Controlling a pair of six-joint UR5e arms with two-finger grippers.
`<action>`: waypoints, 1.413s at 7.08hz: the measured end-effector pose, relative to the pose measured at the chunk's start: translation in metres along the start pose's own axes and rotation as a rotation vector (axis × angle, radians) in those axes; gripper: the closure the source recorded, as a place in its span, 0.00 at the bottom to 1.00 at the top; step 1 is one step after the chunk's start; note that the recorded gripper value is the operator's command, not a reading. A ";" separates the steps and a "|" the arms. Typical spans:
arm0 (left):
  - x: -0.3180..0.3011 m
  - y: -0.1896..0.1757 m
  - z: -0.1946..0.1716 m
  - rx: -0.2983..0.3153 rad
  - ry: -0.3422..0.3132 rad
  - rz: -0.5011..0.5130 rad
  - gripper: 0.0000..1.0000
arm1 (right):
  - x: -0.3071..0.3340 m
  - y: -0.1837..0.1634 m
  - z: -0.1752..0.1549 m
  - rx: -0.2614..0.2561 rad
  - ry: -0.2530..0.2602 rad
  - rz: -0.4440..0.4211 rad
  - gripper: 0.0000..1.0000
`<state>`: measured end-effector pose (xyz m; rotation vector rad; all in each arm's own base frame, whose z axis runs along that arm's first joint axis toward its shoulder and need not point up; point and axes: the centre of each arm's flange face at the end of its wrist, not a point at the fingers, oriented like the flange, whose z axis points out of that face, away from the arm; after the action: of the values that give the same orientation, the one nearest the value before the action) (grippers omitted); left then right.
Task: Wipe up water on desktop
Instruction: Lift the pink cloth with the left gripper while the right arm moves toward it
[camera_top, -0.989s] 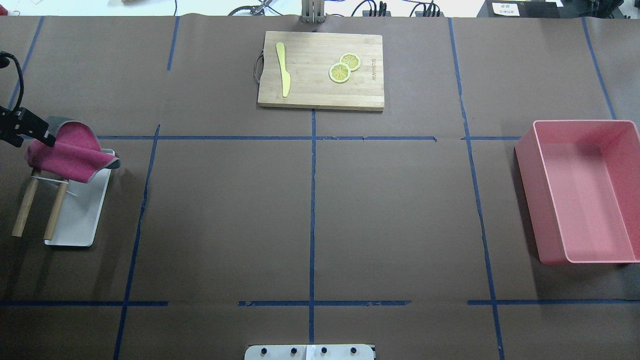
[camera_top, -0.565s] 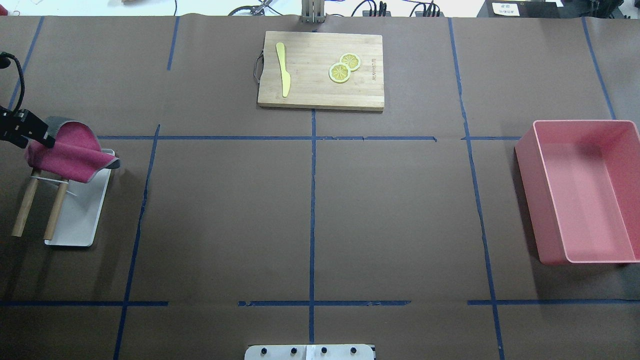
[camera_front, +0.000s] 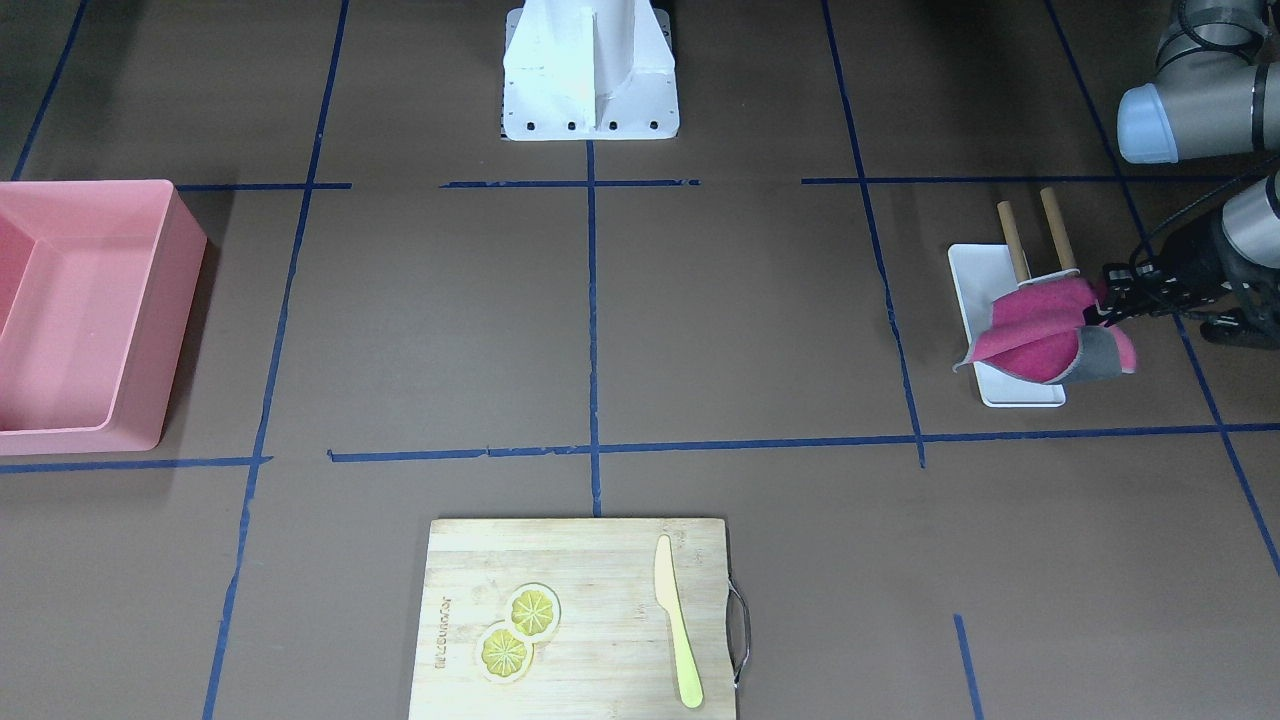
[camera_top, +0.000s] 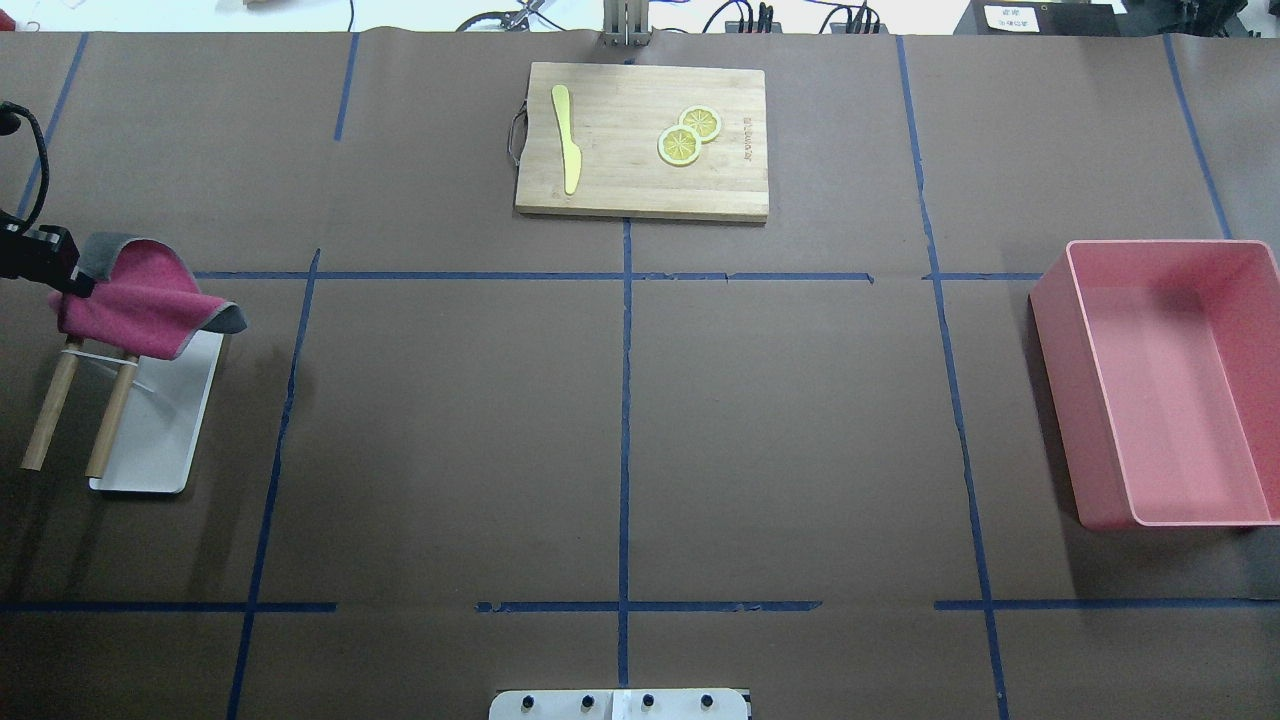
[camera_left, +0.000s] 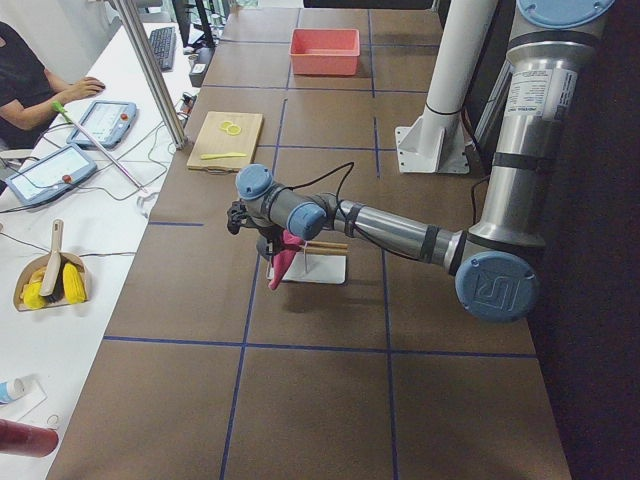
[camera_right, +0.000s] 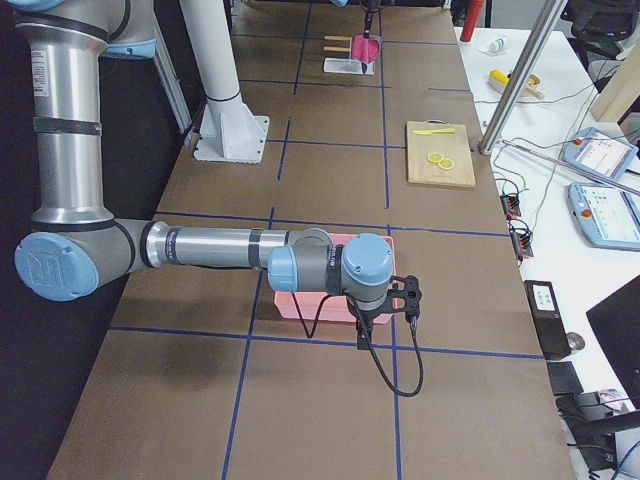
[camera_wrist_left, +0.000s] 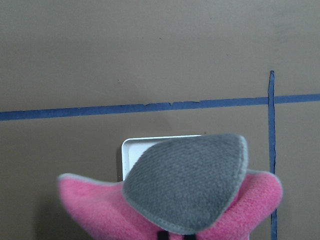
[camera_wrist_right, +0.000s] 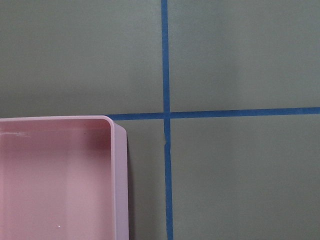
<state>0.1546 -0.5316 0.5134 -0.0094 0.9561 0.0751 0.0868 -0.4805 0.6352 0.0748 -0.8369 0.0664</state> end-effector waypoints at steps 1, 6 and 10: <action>0.000 0.000 0.000 -0.001 -0.001 -0.002 0.95 | -0.002 -0.003 -0.001 0.002 -0.001 -0.002 0.00; 0.045 0.012 -0.106 0.084 -0.003 -0.046 1.00 | -0.009 -0.004 -0.002 0.007 -0.026 -0.018 0.00; 0.148 -0.005 -0.187 0.090 -0.004 -0.165 1.00 | -0.064 -0.009 -0.004 0.057 -0.048 -0.093 0.00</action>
<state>0.0873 -0.5357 0.2846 -0.0051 0.9510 -0.1202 0.0478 -0.4907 0.5851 0.1691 -0.8780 0.0011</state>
